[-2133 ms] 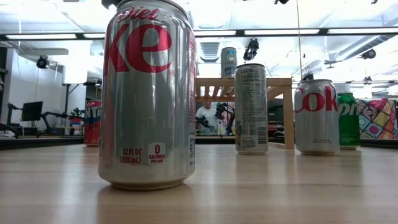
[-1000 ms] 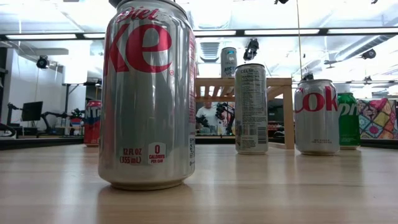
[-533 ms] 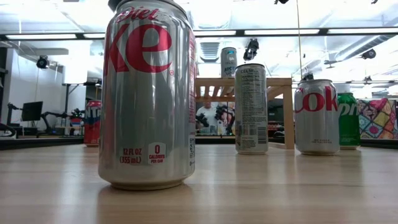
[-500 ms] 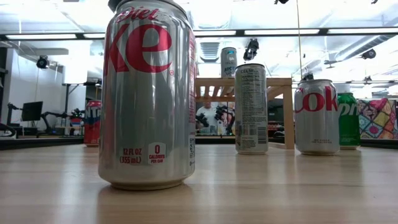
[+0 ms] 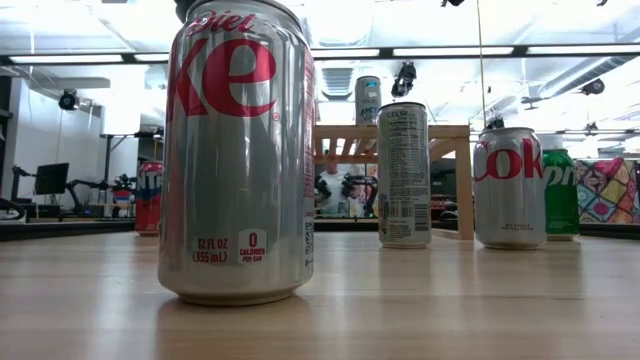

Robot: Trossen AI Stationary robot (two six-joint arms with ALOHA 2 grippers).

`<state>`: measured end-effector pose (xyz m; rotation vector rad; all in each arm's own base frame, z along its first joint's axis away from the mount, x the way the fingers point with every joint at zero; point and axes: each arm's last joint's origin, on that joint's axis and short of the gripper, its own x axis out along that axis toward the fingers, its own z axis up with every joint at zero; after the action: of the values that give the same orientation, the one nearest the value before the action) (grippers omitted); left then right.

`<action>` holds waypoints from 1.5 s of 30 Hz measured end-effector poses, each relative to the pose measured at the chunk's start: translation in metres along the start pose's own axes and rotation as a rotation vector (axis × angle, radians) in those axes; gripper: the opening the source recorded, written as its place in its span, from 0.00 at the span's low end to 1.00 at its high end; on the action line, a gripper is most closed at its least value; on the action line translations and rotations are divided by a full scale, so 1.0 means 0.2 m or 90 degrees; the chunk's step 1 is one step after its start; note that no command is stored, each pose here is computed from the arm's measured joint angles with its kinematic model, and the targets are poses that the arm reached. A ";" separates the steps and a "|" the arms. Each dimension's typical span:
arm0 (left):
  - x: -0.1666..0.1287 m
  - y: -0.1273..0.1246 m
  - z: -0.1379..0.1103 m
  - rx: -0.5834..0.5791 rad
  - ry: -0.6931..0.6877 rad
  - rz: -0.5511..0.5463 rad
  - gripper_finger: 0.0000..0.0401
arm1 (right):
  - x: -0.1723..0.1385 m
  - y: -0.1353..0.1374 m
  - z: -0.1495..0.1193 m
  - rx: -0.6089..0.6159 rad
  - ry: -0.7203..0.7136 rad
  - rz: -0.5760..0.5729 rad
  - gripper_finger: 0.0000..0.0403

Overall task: Place canned beverage on shelf
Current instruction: Put the middle left green soda can on the shelf

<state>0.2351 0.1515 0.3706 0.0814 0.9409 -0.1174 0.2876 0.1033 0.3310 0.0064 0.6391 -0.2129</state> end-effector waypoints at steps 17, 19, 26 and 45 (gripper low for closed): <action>-0.03 0.01 0.03 0.006 -0.010 0.028 0.81 | 0.00 0.00 0.00 0.000 0.000 0.000 0.02; -0.05 0.01 0.04 0.008 -0.015 0.032 0.81 | 0.00 0.00 0.00 0.000 0.000 0.000 0.02; -0.15 -0.02 0.08 0.012 -0.025 0.042 0.81 | 0.00 0.00 0.00 0.000 -0.001 0.000 0.02; -0.31 -0.33 0.26 -0.037 -0.074 0.033 0.54 | 0.00 0.01 0.03 -0.014 -0.037 0.010 0.02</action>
<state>0.2312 0.0830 0.4496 0.0444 0.8242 -0.0463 0.2912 0.1046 0.3361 -0.0155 0.5836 -0.1897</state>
